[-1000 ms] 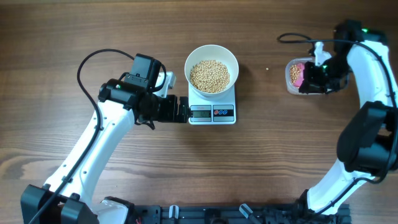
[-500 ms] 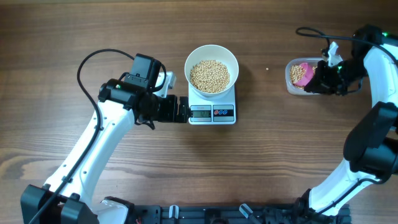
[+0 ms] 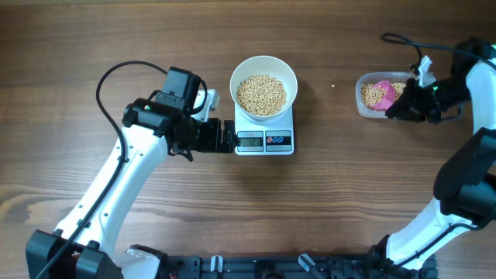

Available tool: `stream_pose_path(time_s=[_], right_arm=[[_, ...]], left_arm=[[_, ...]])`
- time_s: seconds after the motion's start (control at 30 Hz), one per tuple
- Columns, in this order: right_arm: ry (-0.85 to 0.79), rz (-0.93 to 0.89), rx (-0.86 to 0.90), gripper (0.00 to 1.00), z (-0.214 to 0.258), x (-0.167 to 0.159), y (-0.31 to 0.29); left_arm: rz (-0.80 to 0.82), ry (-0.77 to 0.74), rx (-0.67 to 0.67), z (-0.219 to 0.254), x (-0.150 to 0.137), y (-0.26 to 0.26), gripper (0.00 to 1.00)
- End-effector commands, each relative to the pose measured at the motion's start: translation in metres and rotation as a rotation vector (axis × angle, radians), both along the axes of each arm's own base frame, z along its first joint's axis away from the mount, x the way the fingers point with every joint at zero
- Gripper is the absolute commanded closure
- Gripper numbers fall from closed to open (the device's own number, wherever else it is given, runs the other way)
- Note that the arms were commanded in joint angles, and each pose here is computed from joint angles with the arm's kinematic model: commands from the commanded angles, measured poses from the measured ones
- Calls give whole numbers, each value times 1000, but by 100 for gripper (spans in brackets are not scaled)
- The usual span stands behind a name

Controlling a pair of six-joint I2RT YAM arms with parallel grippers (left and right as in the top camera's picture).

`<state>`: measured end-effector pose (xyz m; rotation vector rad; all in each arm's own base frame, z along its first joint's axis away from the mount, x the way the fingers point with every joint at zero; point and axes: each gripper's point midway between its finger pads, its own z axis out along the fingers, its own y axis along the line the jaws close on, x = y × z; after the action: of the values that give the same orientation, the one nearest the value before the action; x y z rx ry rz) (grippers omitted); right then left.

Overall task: Scoop item into bowl and weigh 150g on scale
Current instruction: 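Lower the scoop into the soybeans and drag it to fill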

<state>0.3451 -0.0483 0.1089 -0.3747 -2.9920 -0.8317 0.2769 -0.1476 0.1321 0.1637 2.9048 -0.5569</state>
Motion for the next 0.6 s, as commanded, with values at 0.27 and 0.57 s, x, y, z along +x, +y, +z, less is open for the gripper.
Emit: stream_pose_path(time_s=[0.27,0.57], right_arm=[[-44,-14,136,96,10,-13,-14],[-52,0,158,96,14,-24,-22]], left_arm=[[-19,4,-5,-2,-1,-1,0],[-19,4,-5,-2,-1,-1,0]])
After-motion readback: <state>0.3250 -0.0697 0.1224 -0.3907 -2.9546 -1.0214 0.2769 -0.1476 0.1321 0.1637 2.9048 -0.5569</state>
